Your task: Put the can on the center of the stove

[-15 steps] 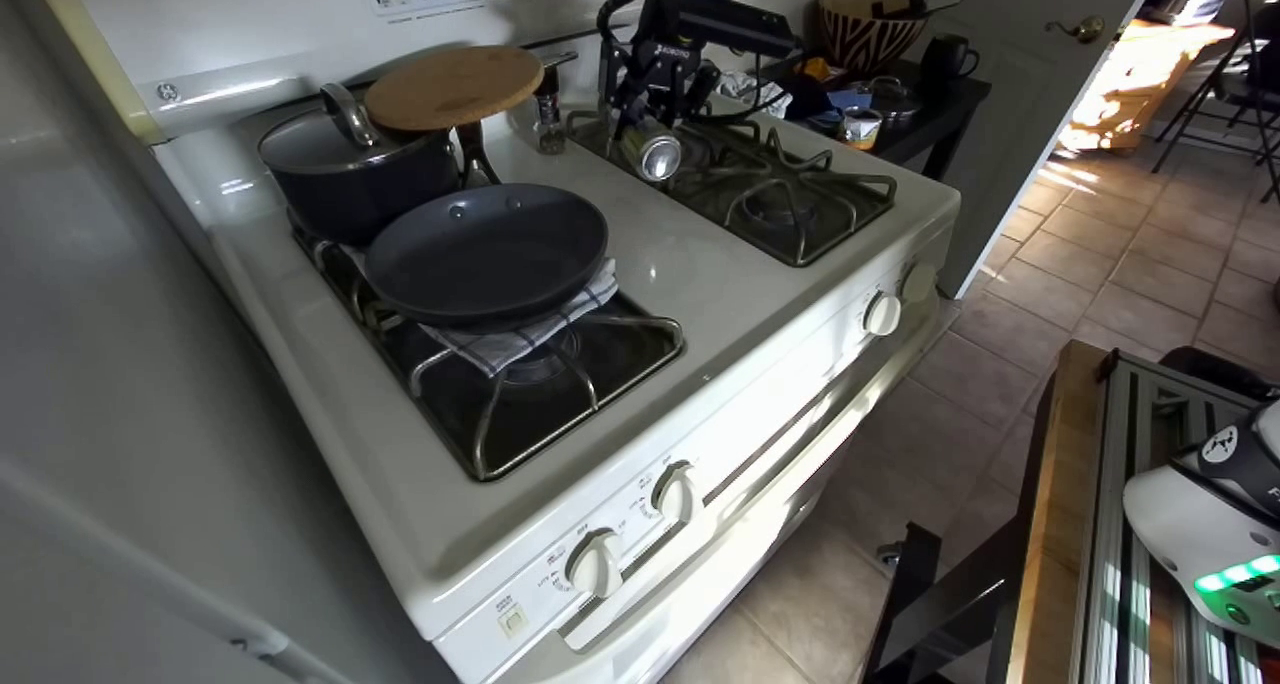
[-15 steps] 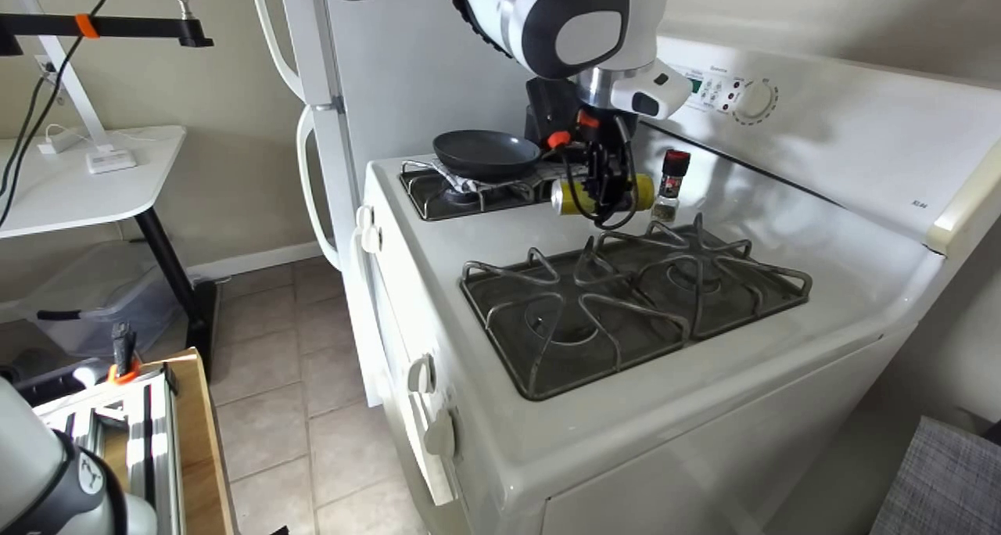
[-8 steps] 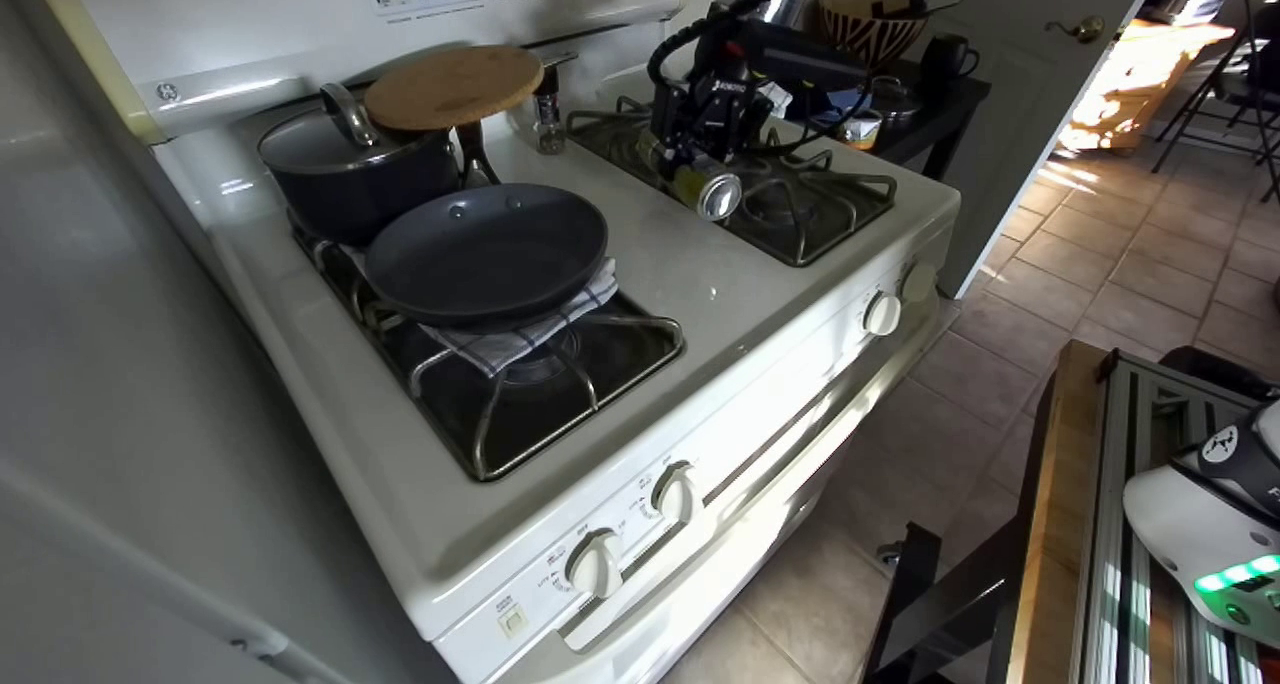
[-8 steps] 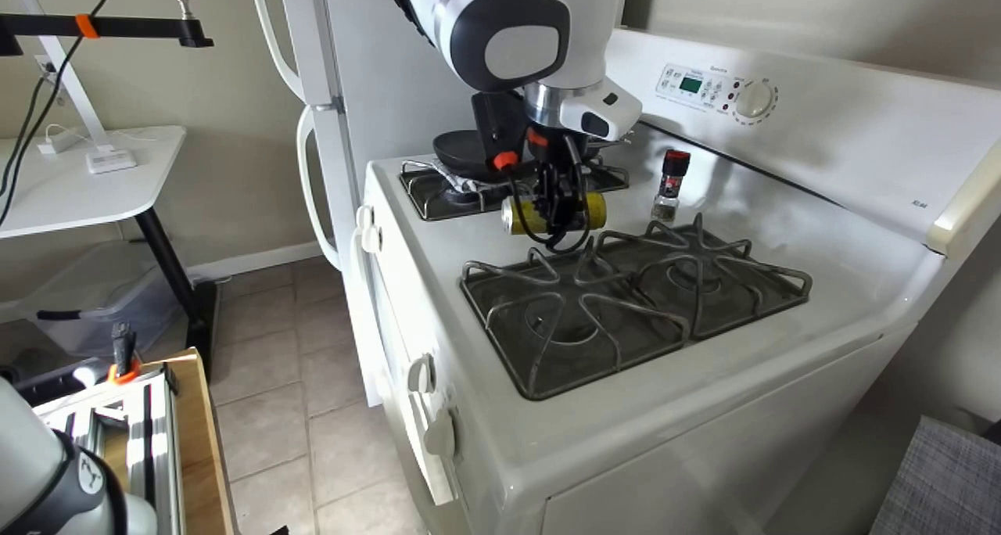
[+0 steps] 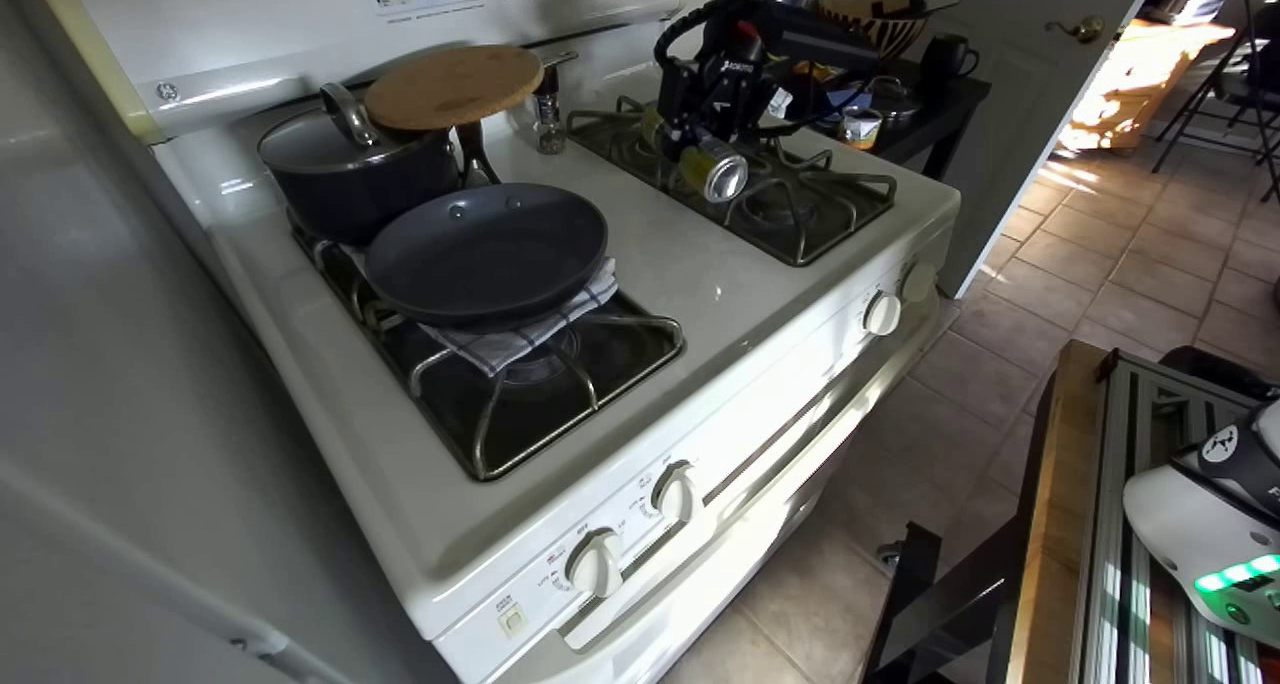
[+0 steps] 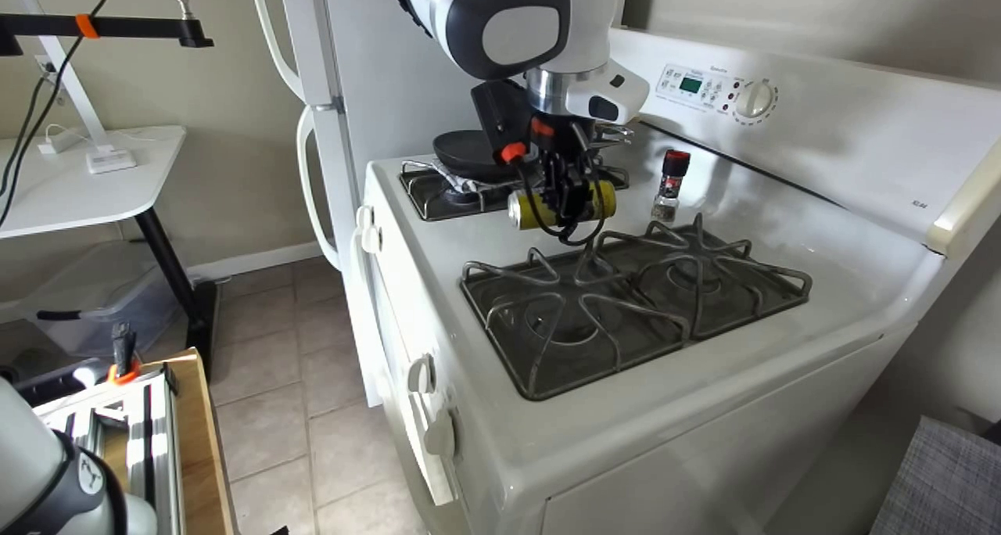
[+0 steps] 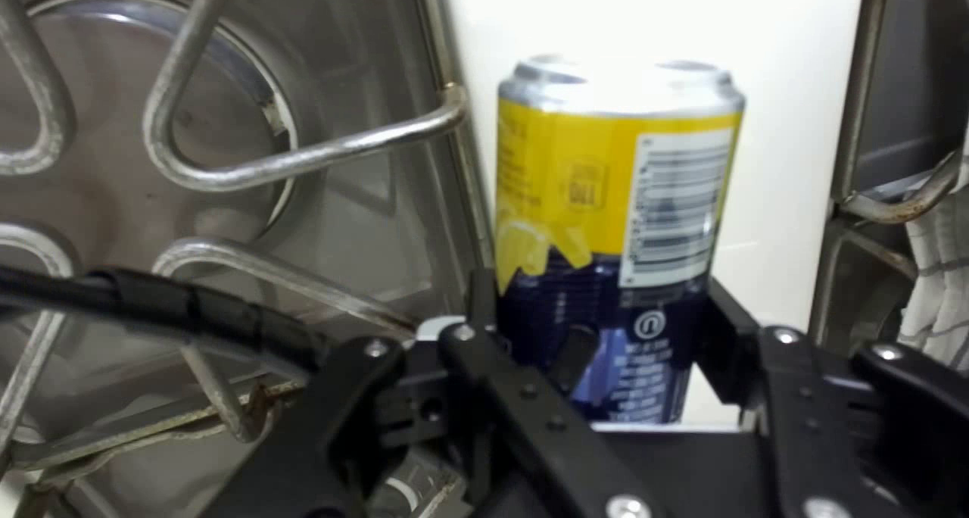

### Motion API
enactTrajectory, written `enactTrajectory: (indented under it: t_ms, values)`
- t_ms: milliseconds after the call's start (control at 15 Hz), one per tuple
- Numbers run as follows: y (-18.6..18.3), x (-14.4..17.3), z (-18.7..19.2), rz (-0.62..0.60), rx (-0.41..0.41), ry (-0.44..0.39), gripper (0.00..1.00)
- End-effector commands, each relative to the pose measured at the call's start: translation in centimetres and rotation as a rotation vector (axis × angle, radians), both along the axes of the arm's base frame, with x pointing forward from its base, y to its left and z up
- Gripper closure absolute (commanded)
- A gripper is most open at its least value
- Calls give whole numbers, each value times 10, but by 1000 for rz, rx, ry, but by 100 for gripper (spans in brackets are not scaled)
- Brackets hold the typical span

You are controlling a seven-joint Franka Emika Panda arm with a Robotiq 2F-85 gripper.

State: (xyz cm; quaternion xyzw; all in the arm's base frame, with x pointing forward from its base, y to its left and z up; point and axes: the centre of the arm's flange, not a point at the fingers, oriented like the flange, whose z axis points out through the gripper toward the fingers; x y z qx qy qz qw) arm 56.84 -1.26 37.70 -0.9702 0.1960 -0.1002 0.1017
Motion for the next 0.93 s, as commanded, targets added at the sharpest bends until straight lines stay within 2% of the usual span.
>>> enactTrajectory:
  t_ms: [0,267,400,467,533,867]
  values:
    - [-3,5,6,17,-22,11,65]
    - [-10,-2,6,26,-36,19,65]
    - [-11,-2,6,21,-7,-4,65]
    - [-7,0,-2,15,-26,7,65]
    - [-8,0,-2,16,-25,8,40]
    - [-7,1,-7,17,-25,16,40]
